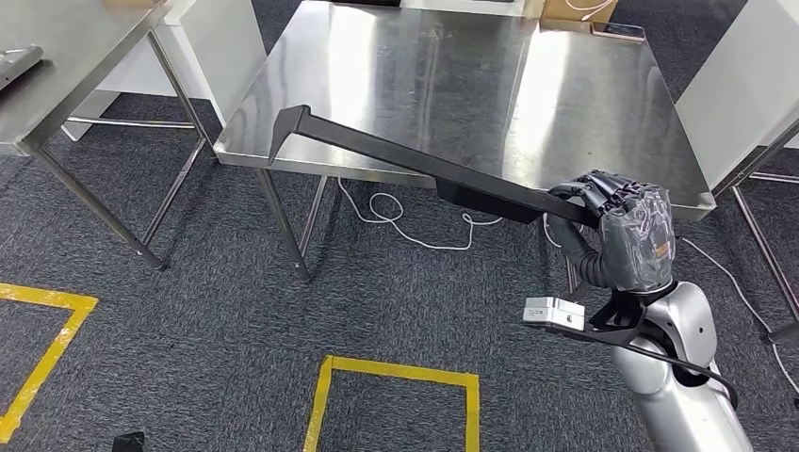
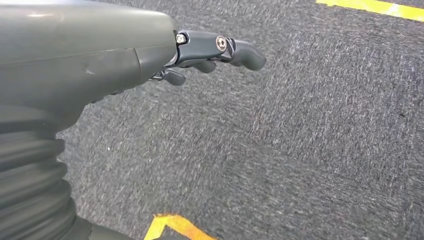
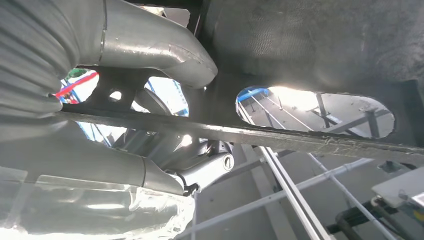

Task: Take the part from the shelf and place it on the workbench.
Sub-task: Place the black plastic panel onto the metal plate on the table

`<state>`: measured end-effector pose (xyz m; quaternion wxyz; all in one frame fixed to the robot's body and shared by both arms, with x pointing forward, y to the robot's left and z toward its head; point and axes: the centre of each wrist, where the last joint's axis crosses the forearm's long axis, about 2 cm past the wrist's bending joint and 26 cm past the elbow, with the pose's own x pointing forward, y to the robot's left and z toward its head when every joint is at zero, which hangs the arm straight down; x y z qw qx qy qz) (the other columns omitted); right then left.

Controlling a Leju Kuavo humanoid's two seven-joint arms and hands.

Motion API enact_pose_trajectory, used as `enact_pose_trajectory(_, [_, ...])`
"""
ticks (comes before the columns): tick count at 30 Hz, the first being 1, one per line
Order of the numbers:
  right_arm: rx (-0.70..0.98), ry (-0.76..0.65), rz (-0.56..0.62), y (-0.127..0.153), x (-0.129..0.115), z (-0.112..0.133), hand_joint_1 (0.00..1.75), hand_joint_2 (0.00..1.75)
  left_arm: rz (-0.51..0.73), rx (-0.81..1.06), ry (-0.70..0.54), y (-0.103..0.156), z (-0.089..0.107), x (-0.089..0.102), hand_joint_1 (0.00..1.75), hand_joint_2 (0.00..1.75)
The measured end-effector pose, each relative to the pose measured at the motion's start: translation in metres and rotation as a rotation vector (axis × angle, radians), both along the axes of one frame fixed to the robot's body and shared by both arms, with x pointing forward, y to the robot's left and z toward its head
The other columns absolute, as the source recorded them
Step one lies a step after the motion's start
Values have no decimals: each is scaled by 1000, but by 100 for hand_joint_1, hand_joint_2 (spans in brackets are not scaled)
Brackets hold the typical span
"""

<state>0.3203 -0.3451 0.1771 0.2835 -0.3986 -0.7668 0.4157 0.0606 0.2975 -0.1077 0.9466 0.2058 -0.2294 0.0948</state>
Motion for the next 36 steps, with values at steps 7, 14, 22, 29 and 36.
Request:
enact_pose_trajectory(7, [-7, -4, 8, 3, 1, 1, 175, 175, 5, -19, -6, -1, 0, -1, 0, 175])
enact_pose_trajectory(14, [-8, -9, 9, 3, 3, 3, 175, 175, 10, -12, -3, -1, 0, -2, 0, 175])
enact_pose_trajectory(22, [-12, 0, 11, 2, 4, 3, 175, 175, 1, -22, -2, -1, -1, -5, 0, 175])
enact_pose_trajectory(29, [-18, 0, 14, 1, 6, 4, 175, 175, -5, 4, 15, -1, -1, -7, 0, 175])
enact_pose_trajectory(36, [-18, 0, 20, 3, 6, 4, 175, 175, -3, 11, 26, 0, -1, -8, 0, 175])
